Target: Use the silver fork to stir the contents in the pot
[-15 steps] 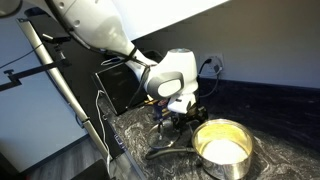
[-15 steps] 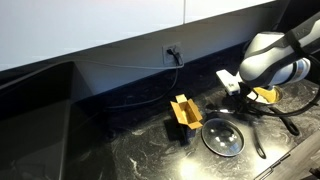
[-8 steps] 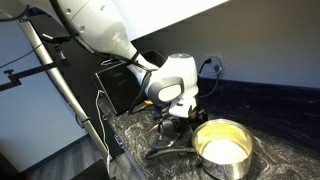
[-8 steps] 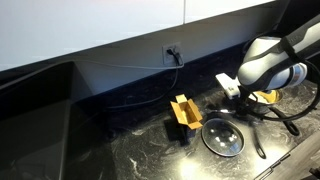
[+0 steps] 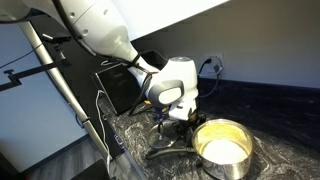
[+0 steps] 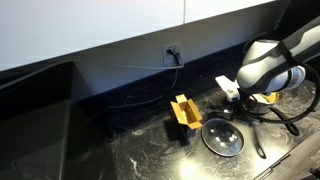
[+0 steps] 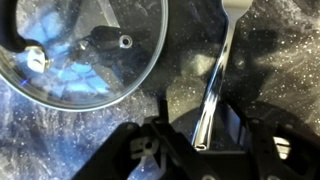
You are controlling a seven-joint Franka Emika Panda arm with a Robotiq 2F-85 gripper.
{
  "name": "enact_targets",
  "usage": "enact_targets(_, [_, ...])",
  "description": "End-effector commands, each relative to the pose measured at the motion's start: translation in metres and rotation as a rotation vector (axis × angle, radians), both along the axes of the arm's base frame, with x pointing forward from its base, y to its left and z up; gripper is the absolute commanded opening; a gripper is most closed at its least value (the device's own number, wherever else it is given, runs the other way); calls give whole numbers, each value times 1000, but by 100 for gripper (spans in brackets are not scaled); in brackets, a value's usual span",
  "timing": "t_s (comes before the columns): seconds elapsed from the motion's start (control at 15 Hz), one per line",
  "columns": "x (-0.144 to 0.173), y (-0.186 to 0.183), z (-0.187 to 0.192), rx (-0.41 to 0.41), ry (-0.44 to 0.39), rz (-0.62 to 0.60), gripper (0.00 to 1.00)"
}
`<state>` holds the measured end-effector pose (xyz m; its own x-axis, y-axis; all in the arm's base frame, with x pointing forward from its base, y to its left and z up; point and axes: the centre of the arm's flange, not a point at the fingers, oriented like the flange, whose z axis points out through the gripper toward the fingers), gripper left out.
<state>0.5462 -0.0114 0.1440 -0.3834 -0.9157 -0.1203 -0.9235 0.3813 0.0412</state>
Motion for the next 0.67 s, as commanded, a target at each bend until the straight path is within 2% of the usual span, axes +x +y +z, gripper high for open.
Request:
enact_targets(0.0, [6, 3, -2, 3, -21, -1, 29])
enact_targets(0.27, [7, 2, -1, 2, -23, -2, 1])
enact_targets(0.33, [5, 3, 2, 3, -24, 2, 0])
enact_targets(0.4, [4, 4, 5, 6, -25, 6, 4])
enact_targets(0.6, [-7, 9, 35, 27, -54, 30, 4])
